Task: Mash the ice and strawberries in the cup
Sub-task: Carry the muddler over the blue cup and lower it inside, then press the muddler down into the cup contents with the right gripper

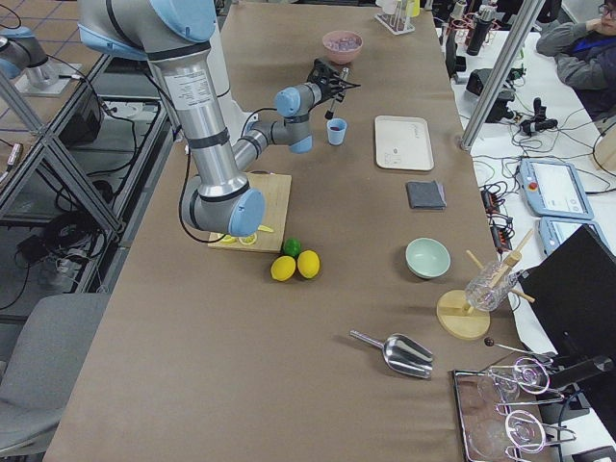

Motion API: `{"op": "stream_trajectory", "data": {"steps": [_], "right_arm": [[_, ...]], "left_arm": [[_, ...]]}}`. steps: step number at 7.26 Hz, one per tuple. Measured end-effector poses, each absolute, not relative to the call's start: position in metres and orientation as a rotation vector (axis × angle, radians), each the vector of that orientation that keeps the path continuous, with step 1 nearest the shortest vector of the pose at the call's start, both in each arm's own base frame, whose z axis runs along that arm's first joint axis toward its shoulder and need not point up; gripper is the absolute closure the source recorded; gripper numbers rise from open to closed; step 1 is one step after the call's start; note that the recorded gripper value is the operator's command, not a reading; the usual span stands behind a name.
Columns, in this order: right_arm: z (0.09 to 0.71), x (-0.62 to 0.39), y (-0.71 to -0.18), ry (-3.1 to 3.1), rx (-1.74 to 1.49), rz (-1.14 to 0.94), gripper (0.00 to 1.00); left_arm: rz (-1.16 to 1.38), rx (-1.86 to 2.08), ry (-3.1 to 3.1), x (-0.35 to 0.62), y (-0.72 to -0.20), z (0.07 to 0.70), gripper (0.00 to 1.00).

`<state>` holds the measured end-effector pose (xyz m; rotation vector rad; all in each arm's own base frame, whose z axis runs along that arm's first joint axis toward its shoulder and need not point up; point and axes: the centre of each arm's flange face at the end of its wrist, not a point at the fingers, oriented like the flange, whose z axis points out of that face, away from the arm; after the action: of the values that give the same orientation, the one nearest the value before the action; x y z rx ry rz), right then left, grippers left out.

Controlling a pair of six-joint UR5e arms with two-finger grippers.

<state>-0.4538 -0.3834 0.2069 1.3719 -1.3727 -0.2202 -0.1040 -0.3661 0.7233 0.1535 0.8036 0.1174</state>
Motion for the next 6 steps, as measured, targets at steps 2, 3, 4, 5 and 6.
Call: {"op": "stream_trajectory", "data": {"steps": [2,3,4,5,6], "right_arm": [[0.21,-0.448,-0.396,-1.353,1.387,-0.229,1.0],[0.216,-0.457,-0.395,-1.34,1.378,-0.23,1.0],[0.222,-0.469,-0.391,-1.324,1.369,-0.221,1.0],[0.228,-0.481,-0.388,-1.309,1.362,-0.211,1.0],[0.238,-0.493,-0.388,-1.298,1.363,-0.203,1.0]], "left_arm": [[0.117,0.152,0.803,-0.104,-0.365,0.724,0.01],[0.117,0.152,0.803,-0.104,-0.365,0.725,0.01],[0.118,0.151,0.803,-0.104,-0.365,0.725,0.01],[0.118,0.15,0.802,-0.104,-0.365,0.725,0.01],[0.116,0.149,0.801,-0.104,-0.365,0.725,0.01]]}}
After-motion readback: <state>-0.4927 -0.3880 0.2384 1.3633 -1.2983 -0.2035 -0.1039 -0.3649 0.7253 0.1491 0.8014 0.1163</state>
